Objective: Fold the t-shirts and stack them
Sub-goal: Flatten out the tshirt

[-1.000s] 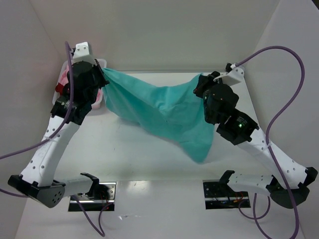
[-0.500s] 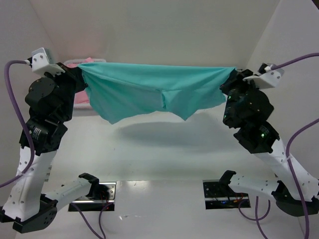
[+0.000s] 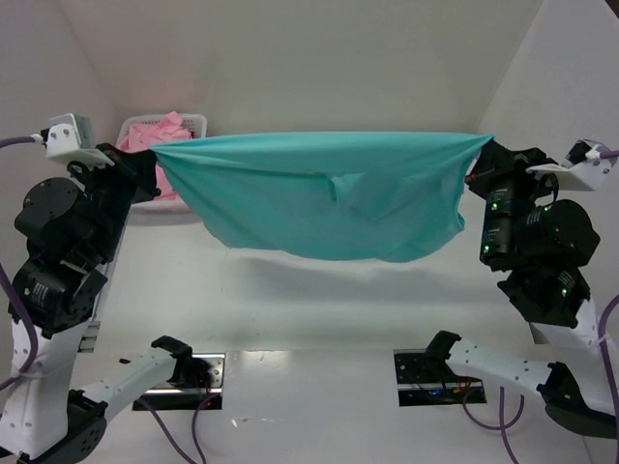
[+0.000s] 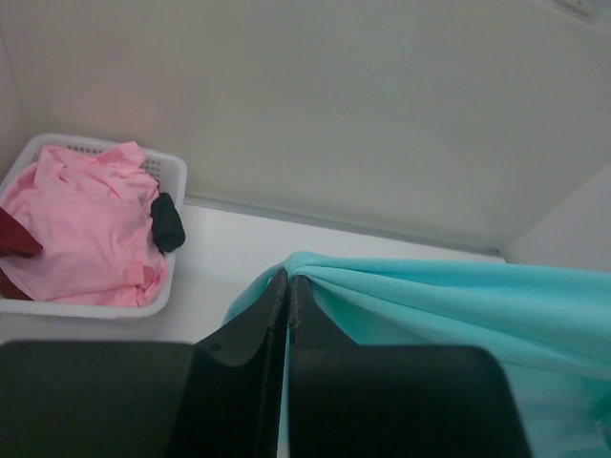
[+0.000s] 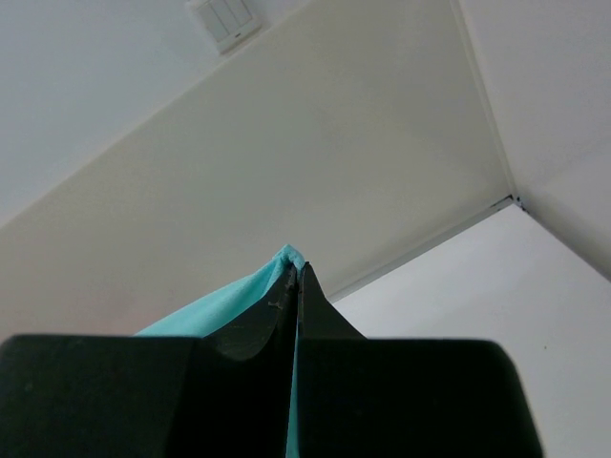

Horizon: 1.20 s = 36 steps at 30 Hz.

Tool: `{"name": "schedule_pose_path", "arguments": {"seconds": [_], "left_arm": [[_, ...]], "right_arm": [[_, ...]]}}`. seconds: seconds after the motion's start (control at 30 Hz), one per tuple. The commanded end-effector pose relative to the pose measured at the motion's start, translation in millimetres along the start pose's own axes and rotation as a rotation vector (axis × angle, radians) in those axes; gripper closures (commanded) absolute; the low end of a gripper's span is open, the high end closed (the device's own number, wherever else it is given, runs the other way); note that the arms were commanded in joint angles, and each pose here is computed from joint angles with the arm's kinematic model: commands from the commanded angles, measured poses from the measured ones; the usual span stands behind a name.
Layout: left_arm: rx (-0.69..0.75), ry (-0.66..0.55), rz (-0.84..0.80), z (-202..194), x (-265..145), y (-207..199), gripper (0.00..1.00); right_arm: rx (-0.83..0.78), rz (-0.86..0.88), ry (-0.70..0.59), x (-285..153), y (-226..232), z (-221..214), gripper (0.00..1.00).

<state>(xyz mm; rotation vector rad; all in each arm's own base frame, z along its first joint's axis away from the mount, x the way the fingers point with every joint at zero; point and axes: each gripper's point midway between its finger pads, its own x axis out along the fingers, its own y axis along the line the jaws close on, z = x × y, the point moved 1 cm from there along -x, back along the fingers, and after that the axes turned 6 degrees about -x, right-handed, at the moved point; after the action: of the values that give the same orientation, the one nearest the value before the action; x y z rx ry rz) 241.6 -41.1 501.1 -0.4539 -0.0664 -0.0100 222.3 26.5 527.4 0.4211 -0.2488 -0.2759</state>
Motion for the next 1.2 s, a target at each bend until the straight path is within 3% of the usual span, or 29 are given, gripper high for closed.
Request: {"name": "schedule_pose_path", "arguments": {"seconds": [0.0, 0.17, 0.27, 0.4, 0.47, 0.63, 0.83, 0.87, 1.03, 1.17], "left_arm": [[0.039, 0.045, -0.059, 4, -19, -6, 1.00], [0.036, 0.132, -0.058, -6, -7, -14, 1.00], [0.049, 0.271, -0.027, -64, 36, -13, 1.00], [0.039, 0.425, 0.025, -157, 86, 1, 1.00], [0.056, 0.470, 0.086, -192, 104, 15, 1.00], [0.118, 0.533, 0.189, -249, 121, 48, 1.00], [0.186, 0.586, 0.270, -292, 144, 73, 1.00], [0.184, 0.594, 0.264, -301, 152, 72, 1.00], [0.191, 0.641, 0.269, -331, 169, 83, 1.00], [0.173, 0.685, 0.253, -352, 179, 89, 1.00]], "right_arm": [[0.055, -0.001, 0.033, -12, -19, 7, 1.00], [0.016, -0.014, 0.051, -13, -23, 1, 1.00], [-0.078, -0.062, 0.086, -4, -16, -38, 1.00], [-0.220, -0.088, 0.197, 8, -5, -141, 1.00], [-0.164, -0.111, 0.233, 12, -9, -177, 1.00], [-0.187, -0.149, 0.387, 18, -43, -274, 1.00], [-0.154, -0.285, 0.417, 56, -97, -303, 1.00], [-0.148, -0.268, 0.469, 59, -102, -319, 1.00], [-0.171, -0.309, 0.488, 70, -120, -343, 1.00], [-0.151, -0.269, 0.524, 69, -120, -362, 0.89]]}}
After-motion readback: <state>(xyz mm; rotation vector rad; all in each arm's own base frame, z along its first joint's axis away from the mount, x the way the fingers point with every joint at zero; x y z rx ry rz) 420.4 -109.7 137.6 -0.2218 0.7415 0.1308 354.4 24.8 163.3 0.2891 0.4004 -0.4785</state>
